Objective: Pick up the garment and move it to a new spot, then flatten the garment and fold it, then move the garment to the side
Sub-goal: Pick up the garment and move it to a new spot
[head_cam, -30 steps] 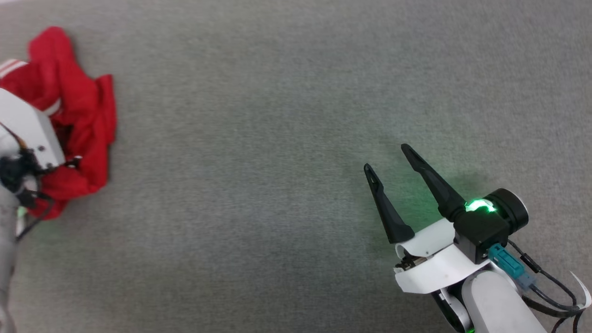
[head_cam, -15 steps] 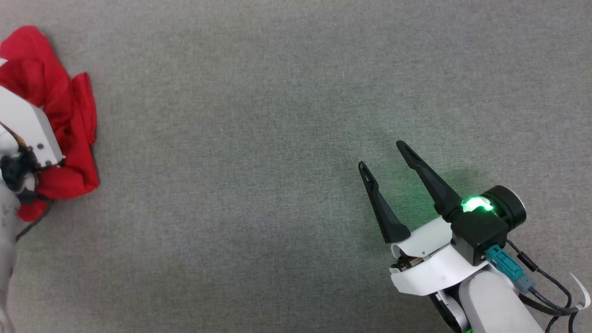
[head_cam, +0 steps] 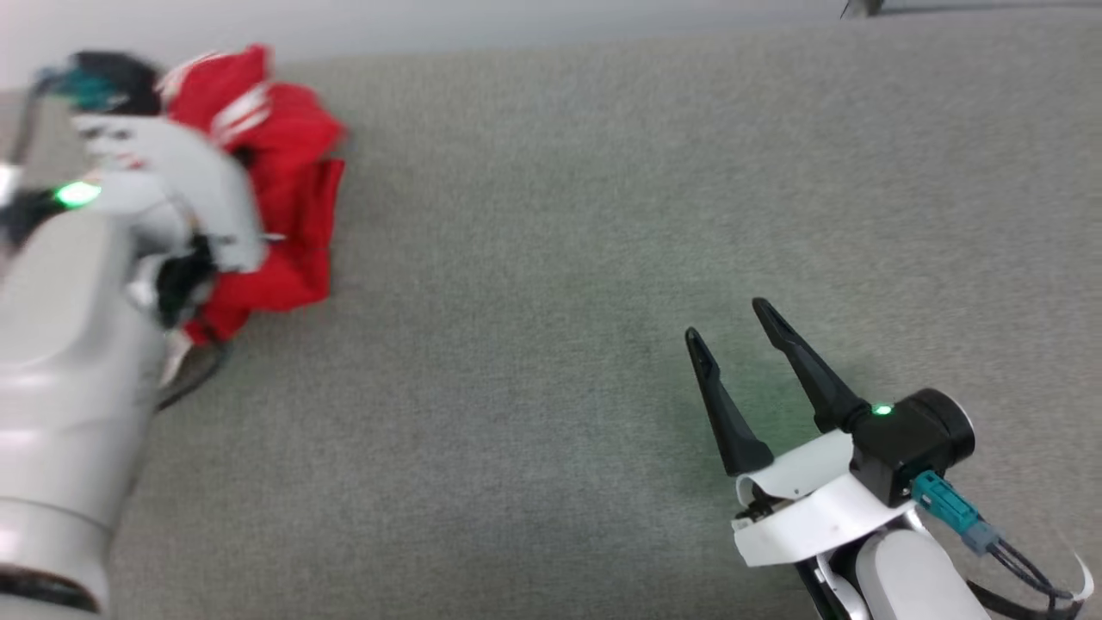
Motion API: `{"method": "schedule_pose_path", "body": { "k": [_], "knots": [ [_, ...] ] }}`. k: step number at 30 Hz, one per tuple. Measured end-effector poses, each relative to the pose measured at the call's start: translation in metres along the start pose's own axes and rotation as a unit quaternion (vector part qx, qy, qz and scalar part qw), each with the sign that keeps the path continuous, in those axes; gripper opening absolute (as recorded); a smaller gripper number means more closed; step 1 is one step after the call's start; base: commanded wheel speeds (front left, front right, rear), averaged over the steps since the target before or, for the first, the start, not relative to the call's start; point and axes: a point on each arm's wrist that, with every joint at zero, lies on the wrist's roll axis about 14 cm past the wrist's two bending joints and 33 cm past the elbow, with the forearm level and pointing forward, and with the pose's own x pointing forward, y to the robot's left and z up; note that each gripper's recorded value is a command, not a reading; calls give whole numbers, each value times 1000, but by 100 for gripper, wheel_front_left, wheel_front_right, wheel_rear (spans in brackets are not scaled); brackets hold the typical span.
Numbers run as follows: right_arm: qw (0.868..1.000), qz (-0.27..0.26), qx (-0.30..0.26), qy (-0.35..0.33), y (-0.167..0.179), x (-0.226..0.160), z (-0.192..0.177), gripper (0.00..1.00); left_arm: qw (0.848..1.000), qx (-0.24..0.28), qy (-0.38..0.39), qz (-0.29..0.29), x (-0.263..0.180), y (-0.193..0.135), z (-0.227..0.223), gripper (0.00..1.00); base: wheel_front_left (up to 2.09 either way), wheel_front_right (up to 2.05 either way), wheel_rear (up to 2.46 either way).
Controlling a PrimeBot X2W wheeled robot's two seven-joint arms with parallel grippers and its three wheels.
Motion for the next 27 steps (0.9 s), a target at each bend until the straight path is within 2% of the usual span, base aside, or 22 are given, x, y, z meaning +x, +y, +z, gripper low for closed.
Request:
{"method": "schedule_pose_path", "body": {
  "k": [2,3,4,5,7,12,16,20,23,25,27],
  "knots": [
    [1000,-13,2,-4,-5,-6,4,100,999,19,-19,-42,0,-35,18,0,0,0,0],
    [1000,-13,2,-4,-5,-6,4,100,999,19,-19,-42,0,-35,18,0,0,0,0],
    [1000,-29,1,-12,-13,-12,12,100,995,37,-36,-90,-1,-74,32,0,0,0,0],
    [1000,-29,1,-12,-13,-12,12,100,995,37,-36,-90,-1,-74,32,0,0,0,0],
    [999,-45,-1,-21,-21,-17,19,100,987,62,-46,-138,-3,-113,39,0,0,0,0],
    [995,-94,-1,-37,-49,-33,33,100,956,133,-79,-248,-14,-209,53,0,0,0,0],
    [991,-126,8,-51,-67,-46,42,100,933,138,-68,-327,-23,-271,40,0,0,0,0],
    [988,-149,5,-50,-79,-57,44,100,911,48,-90,-400,-38,-319,61,0,0,0,0],
    [986,-162,4,-46,-84,-66,43,100,899,-34,-89,-428,-42,-333,75,0,0,0,0],
    [985,-170,4,-43,-86,-73,42,100,901,-60,-73,-424,-34,-330,71,0,0,0,0],
    [983,-176,5,-45,-89,-76,44,100,910,-62,-45,-408,-22,-321,53,0,0,0,0]
  ]
}}
